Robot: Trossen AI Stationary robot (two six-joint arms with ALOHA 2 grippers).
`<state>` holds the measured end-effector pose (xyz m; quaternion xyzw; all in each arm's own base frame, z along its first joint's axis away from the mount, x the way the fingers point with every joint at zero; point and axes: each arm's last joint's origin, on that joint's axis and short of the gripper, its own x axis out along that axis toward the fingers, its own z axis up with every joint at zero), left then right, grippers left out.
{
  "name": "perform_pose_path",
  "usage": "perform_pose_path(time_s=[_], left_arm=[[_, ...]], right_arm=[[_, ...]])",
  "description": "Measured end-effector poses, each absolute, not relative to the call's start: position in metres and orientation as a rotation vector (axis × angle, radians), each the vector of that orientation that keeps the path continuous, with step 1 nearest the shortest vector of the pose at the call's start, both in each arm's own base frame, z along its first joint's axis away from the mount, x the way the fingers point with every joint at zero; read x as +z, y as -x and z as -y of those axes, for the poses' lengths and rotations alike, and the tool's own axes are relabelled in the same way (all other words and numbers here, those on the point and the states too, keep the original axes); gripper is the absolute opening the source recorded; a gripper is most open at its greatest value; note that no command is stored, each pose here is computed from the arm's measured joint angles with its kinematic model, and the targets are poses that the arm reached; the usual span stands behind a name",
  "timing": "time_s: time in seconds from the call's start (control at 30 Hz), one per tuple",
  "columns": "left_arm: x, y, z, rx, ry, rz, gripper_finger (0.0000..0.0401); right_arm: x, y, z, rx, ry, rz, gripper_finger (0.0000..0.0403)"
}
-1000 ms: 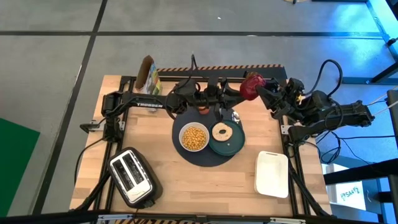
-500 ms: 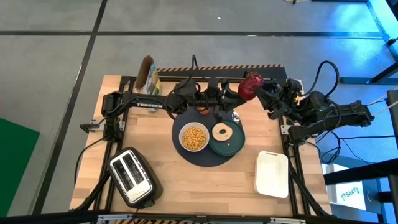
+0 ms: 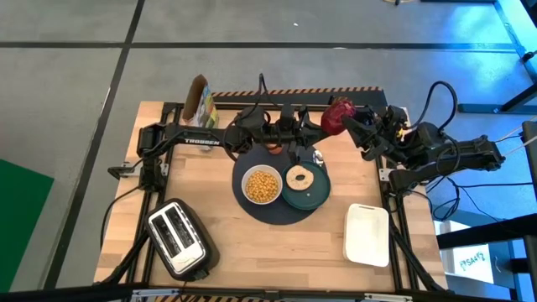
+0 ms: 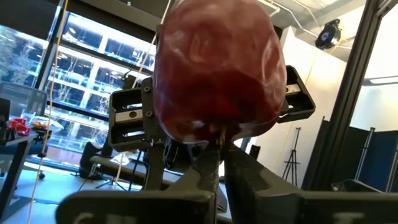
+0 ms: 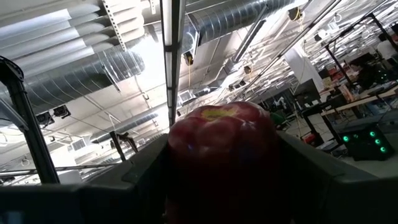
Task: Arrange a breakfast setting
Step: Put the apple on the plate
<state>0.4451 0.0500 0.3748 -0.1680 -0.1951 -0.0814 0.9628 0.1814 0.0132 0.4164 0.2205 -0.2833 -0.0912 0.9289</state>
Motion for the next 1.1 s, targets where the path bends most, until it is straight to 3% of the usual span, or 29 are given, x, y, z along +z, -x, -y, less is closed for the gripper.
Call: perform_pose_path(time_s=[0.23, 0.57, 0.8, 1.1], left_arm=[[0.373, -0.443, -0.055, -0.186, 0.343, 0.310, 0.0003], [0.358, -0.438, -0.057, -0.161, 0.342, 0.008, 0.0002], [0.330, -0.421, -0.061, -0.063, 0.235, -0.394, 0.0001], [0.281, -0.428, -0.058, -0.062, 0.384, -0.670, 0.0000]], right_arm=[[0.413, -0.180, -0.013, -0.183, -0.460, 0.521, 0.0250], [0.401, -0.162, -0.010, -0.245, -0.417, 0.334, 0.0392], [0.407, -0.133, -0.004, -0.310, -0.435, 0.372, 0.0371], [0.405, -0.124, -0.001, -0.396, -0.437, 0.353, 0.0371]])
